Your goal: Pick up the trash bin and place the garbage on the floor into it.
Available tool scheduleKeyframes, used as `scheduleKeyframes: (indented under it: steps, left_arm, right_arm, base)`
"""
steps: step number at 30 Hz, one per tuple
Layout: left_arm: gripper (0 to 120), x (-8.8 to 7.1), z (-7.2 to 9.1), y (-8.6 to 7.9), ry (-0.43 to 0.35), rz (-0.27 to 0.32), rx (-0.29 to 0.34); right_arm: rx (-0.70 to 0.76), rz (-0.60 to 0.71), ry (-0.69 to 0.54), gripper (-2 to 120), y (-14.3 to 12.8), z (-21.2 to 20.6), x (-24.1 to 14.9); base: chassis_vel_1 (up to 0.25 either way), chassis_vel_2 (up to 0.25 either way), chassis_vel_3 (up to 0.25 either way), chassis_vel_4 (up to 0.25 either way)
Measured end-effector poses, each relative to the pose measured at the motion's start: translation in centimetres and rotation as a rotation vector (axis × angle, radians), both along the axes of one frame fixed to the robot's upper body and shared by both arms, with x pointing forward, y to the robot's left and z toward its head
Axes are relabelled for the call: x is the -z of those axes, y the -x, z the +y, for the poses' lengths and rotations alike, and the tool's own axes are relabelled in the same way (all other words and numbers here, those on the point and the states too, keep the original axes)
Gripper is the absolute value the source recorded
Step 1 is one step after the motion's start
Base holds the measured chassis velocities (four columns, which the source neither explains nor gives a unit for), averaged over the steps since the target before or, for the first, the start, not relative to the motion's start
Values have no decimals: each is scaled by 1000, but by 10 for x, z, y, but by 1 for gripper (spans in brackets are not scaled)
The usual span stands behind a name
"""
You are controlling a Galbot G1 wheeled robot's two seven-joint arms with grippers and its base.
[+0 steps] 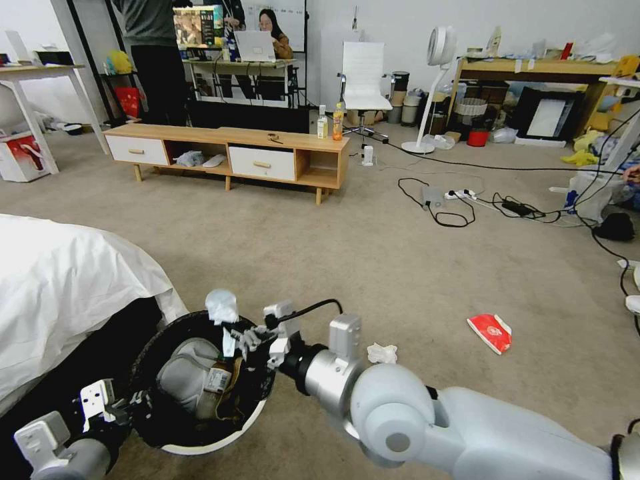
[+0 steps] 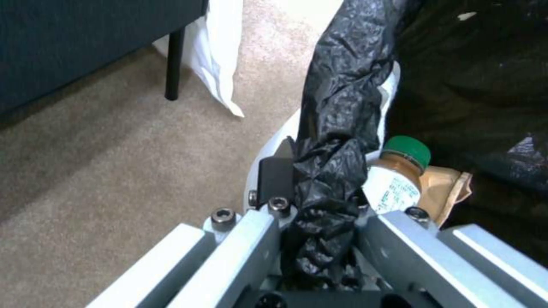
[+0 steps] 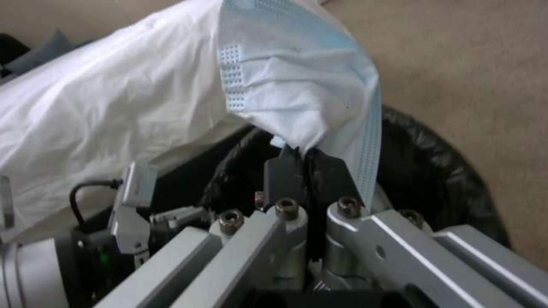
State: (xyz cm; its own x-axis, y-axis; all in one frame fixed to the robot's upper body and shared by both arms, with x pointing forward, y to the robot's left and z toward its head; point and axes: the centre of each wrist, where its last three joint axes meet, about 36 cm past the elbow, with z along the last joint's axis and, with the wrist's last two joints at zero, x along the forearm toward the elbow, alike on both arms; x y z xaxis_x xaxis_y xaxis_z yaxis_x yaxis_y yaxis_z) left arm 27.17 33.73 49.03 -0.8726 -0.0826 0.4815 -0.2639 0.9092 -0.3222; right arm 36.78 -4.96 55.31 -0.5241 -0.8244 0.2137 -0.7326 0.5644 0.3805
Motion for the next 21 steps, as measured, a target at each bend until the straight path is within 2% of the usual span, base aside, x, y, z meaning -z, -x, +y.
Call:
scheduleKeyframes:
  steps: [21]
  left_arm:
    - [1,-1,-2,0,6,-6,3]
  right_arm:
    - [-6,77,116,0,-9,37,32]
  base:
    - [0,0,0,0]
